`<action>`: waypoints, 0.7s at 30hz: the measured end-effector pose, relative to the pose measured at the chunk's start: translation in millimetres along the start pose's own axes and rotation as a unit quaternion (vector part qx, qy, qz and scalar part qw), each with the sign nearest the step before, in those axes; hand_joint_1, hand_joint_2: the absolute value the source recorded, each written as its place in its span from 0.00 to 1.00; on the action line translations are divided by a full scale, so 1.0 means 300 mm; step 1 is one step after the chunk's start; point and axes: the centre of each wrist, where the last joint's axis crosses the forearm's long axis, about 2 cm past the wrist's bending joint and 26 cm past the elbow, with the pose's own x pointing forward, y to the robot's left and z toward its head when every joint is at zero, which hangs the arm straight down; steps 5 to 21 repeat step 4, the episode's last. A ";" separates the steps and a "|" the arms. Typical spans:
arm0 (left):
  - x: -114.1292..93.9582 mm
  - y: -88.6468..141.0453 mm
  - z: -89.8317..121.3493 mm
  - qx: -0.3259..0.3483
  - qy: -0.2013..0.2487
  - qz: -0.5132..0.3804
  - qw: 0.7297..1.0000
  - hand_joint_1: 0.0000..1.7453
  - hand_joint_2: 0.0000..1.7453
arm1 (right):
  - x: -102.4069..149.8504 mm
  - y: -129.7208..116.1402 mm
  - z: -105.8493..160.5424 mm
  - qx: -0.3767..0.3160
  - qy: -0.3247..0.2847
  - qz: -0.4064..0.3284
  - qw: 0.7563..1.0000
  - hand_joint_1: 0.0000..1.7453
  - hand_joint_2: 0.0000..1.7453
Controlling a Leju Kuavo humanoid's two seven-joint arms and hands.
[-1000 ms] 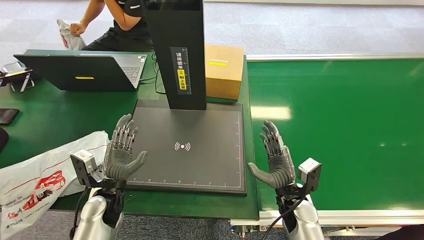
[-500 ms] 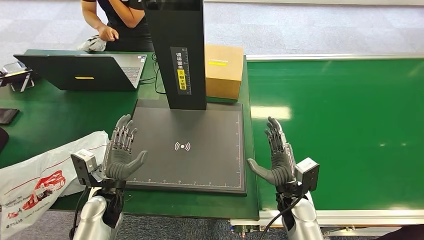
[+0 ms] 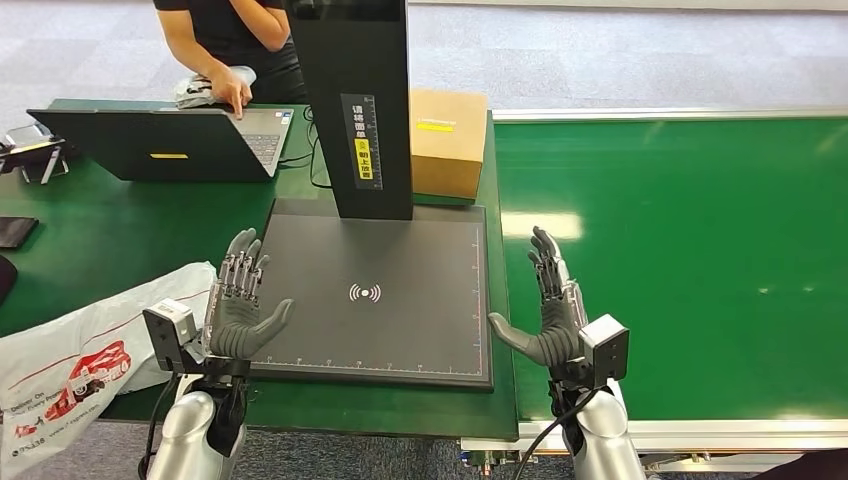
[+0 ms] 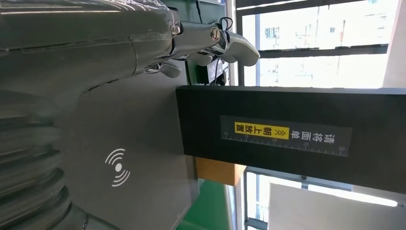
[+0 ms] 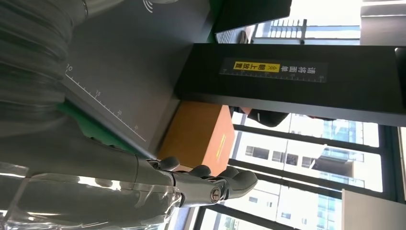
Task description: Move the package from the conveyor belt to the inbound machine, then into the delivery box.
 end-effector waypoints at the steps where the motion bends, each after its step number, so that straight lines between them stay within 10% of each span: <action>1: 0.000 0.000 0.000 0.002 0.000 -0.001 1.000 0.00 1.00 | 0.000 0.001 -0.001 0.002 -0.001 -0.001 1.000 0.00 1.00; 21: 0.000 0.002 0.000 0.011 0.000 -0.006 1.000 0.00 1.00 | 0.001 0.004 -0.003 0.005 -0.002 -0.002 1.000 0.00 1.00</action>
